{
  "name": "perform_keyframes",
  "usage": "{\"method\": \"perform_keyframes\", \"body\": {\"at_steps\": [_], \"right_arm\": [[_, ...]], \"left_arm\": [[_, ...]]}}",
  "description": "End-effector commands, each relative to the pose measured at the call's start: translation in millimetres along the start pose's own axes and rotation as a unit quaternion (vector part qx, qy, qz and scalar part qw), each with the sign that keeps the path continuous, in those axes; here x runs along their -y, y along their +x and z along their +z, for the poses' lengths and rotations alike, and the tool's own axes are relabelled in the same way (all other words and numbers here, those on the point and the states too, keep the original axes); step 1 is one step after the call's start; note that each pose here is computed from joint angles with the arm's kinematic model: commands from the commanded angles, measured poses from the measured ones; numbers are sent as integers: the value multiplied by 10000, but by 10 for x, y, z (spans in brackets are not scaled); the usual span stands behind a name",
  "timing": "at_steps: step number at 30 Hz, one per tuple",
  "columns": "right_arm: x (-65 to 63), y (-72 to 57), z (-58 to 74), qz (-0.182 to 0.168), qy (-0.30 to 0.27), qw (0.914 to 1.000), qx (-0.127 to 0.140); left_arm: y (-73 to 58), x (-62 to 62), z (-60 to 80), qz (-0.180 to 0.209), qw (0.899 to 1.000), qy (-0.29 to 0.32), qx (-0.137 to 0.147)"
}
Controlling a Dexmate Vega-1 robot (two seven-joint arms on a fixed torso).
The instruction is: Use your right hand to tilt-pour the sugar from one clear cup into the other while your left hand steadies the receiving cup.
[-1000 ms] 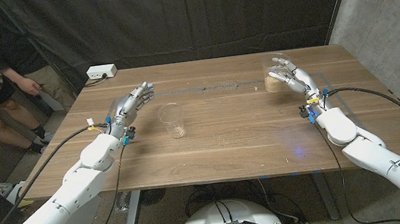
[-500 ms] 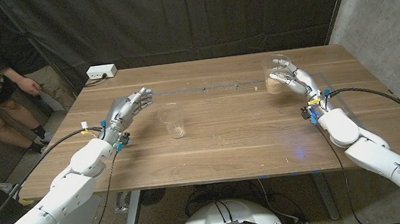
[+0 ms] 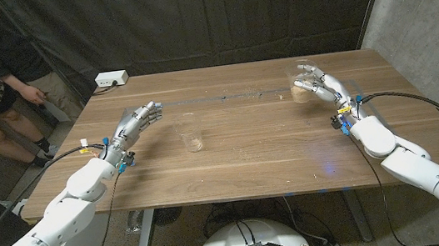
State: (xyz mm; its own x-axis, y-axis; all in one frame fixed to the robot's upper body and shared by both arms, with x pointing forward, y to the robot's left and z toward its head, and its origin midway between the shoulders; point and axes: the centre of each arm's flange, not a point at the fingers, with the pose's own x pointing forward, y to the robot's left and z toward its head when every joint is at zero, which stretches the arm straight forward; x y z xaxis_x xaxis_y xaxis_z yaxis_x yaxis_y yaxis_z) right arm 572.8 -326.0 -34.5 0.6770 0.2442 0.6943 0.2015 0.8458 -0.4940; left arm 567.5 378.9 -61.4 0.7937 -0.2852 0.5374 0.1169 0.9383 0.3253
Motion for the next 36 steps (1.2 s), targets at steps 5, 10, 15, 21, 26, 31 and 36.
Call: {"method": "perform_keyframes", "body": {"at_steps": [5,10,15,21,26,31,36], "right_arm": [[32,115,55,37,-118,9999,-24],[-6,147,78,26,-133,9999,-40],[-38,195,90,19,-148,9999,-25],[-57,252,104,18,-189,9998,-26],[-61,301,114,75,-237,9997,-27],[-67,375,124,166,-307,9994,-16],[-38,428,156,204,-378,9991,-5]], "left_arm": [[131,-251,119,-497,9976,486,-42],[181,-318,137,-648,9962,578,-77],[186,-345,151,-805,9939,746,-131],[155,-401,135,-910,9925,796,-181],[101,-452,42,-838,9934,755,-215],[68,-433,-108,-726,9950,676,-139],[85,-402,-203,-705,9950,710,-23]]}}
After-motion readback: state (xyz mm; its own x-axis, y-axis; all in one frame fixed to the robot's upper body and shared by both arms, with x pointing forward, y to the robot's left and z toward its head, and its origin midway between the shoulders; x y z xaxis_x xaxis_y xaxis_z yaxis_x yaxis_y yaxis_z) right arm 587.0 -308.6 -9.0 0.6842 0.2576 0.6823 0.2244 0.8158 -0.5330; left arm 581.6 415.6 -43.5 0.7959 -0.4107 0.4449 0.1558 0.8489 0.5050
